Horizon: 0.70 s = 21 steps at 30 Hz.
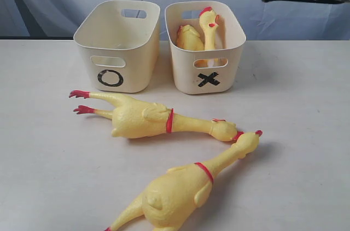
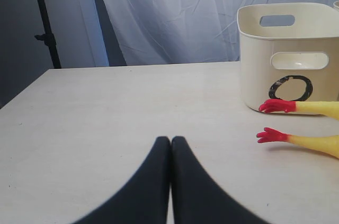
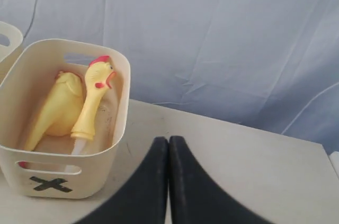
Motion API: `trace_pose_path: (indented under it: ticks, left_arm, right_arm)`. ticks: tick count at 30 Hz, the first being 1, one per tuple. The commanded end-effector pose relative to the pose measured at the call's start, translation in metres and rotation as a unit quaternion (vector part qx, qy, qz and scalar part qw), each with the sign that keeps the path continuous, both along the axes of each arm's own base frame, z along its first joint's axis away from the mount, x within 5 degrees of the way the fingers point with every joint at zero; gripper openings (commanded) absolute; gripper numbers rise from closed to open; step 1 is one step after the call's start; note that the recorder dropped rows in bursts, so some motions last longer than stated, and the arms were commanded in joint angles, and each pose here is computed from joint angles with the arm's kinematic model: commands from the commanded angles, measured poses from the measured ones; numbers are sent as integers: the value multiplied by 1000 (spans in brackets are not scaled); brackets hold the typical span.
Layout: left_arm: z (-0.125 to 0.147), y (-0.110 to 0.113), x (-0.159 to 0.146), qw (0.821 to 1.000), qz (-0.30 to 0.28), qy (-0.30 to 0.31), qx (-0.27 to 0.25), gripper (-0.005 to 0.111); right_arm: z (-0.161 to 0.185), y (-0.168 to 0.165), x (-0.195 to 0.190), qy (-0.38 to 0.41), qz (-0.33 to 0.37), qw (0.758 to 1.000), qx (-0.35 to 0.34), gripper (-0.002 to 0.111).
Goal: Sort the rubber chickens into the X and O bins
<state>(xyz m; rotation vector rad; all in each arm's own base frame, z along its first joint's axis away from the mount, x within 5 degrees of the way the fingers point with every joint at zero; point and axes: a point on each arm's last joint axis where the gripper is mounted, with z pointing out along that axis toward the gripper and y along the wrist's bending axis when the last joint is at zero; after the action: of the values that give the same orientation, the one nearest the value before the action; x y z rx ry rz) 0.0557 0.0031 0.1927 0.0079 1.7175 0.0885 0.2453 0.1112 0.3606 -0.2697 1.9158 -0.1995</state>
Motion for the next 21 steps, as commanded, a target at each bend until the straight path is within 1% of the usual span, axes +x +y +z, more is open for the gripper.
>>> trace_pose_path:
  ticks: [1,4,10,21]
  left_arm:
    - [0,0,0,1000,-3,-4,0,0]
    - [0,0,0,1000,-3,-4,0,0]
    - [0,0,0,1000,-3,-4,0,0]
    - [0,0,0,1000,-3,-4,0,0]
  right_arm:
    - [-4,-11,-24,-11,18,999,48,0]
    - [-4,-19,-48,-19,51,994,99,0]
    - [-6,-30,-79,-37,95,982,160,0]
    - [-32,-29,-98,-36,160,971,173,0]
